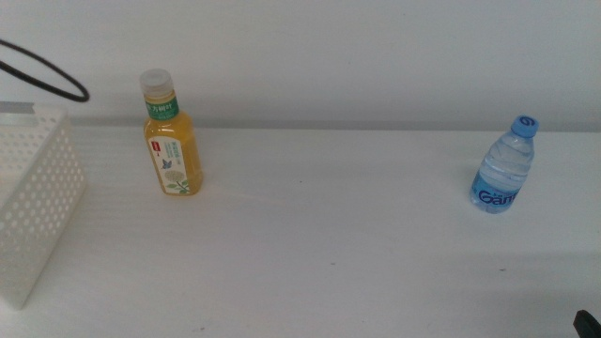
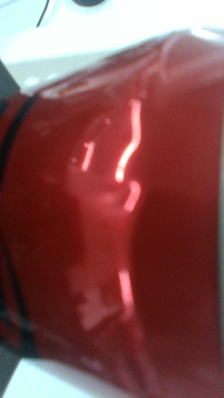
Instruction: Use arms to grab the bottles and put them into the dustbin to the left of the table.
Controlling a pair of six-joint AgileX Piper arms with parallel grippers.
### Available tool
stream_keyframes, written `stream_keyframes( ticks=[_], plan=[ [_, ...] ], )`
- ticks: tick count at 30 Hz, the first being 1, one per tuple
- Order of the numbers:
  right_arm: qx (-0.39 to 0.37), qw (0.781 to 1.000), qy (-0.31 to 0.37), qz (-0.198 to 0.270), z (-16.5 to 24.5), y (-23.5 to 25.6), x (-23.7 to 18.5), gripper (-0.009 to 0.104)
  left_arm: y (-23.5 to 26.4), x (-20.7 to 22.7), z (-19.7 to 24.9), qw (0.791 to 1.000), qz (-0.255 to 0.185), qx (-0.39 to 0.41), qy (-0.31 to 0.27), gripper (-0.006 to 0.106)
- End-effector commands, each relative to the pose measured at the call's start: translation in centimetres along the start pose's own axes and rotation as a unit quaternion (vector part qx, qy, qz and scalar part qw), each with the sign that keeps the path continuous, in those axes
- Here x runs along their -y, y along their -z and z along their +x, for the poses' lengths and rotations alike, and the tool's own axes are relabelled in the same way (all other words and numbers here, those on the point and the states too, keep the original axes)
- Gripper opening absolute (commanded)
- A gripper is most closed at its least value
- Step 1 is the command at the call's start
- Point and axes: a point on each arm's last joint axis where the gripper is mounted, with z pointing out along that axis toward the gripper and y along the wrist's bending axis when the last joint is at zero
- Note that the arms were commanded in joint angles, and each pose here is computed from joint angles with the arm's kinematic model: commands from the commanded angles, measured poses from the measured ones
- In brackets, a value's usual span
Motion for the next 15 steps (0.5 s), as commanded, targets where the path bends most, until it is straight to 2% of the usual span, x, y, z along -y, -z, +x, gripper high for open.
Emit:
stream_keyframes(
  ticks=[1,5,10,15],
  plan=[
    [0.002,1.000,0.001,0.004,1.1,-0.2,-0.1,0.092,-1.7,-1.7,-0.9,1.000,0.004,-0.016,-0.005,0.005],
    [0.002,1.000,0.001,0.004,1.1,-0.2,-0.1,0.092,-5.4,-3.1,-1.1,0.998,-0.008,-0.065,-0.016,0.005],
    [0.002,1.000,0.001,0.004,1.1,-0.2,-0.1,0.092,-9.2,-3.7,-1.3,0.996,0.004,-0.092,-0.017,0.005],
    [0.002,1.000,0.001,0.004,1.1,-0.2,-0.1,0.092,-11.2,-3.8,-1.4,0.995,0.015,-0.092,-0.027,0.015]
  ],
)
